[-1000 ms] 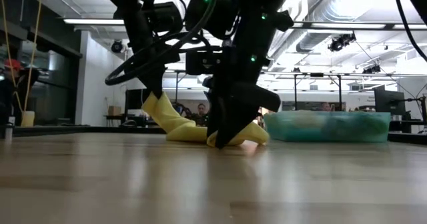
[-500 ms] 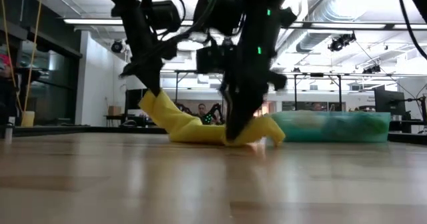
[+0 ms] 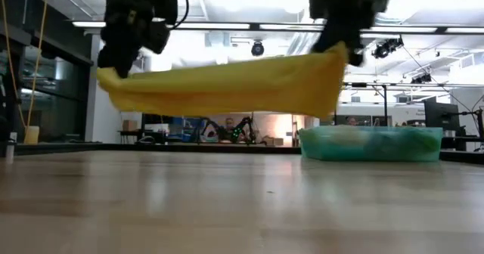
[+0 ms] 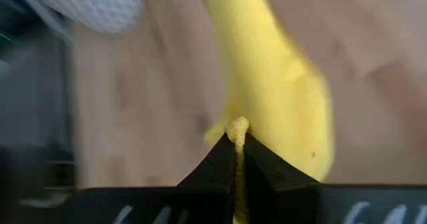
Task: Fold microfiber towels
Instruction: Fold the yellow towel
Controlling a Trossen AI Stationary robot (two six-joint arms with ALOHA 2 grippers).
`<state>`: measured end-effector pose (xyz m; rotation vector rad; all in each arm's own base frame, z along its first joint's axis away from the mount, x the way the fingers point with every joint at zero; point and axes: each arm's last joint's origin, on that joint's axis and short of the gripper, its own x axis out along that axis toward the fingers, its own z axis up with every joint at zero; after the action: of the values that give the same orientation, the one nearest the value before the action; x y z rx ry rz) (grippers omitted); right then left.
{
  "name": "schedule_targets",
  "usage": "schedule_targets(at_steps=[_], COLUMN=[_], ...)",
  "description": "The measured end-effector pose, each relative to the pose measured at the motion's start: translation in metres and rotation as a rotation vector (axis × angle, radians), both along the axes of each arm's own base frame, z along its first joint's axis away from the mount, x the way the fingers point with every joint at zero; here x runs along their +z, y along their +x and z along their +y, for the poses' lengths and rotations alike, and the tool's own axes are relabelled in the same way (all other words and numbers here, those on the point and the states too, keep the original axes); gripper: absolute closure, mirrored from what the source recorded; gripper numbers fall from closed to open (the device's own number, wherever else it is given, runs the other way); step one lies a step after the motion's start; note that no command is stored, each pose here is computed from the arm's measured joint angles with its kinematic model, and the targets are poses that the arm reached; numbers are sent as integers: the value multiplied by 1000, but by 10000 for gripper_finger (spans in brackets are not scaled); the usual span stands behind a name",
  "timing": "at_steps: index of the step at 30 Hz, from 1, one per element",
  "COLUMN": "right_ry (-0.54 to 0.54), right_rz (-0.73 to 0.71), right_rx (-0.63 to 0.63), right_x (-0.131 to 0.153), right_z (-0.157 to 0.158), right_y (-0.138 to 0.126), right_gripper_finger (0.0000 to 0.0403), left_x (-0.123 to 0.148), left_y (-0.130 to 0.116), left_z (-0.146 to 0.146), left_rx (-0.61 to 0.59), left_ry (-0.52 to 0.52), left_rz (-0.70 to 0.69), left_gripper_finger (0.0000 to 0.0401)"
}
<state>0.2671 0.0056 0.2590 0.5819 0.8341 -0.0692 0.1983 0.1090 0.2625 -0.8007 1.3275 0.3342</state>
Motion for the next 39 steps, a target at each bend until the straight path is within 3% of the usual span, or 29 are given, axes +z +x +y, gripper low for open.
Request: schedule_targets(at_steps=[5,9,16,28,39], right_ry=[288,417,390,303,261], right_rz=[-36,-13,70,215,221], right_rx=[-165,-249,-358,-441,-408], right_x=[-22,-41,-66,-85,-86], right_z=[5,12,11,8,8], right_y=[-29,-37,-37,-40,-41], right_gripper_finger=[402,402,403,403,402], left_x=[-32,-50,-58,-68,-100], left_y=[10,22,43,44,58], left_z=[-33,-56,-63,-52,-54], left_rx=[-36,-52,7,77,16], left_ry=[-104,-125,-53,196,176], left_rz=[55,32,-68,29,133], left_gripper_finger=[401,401,401,401,401])
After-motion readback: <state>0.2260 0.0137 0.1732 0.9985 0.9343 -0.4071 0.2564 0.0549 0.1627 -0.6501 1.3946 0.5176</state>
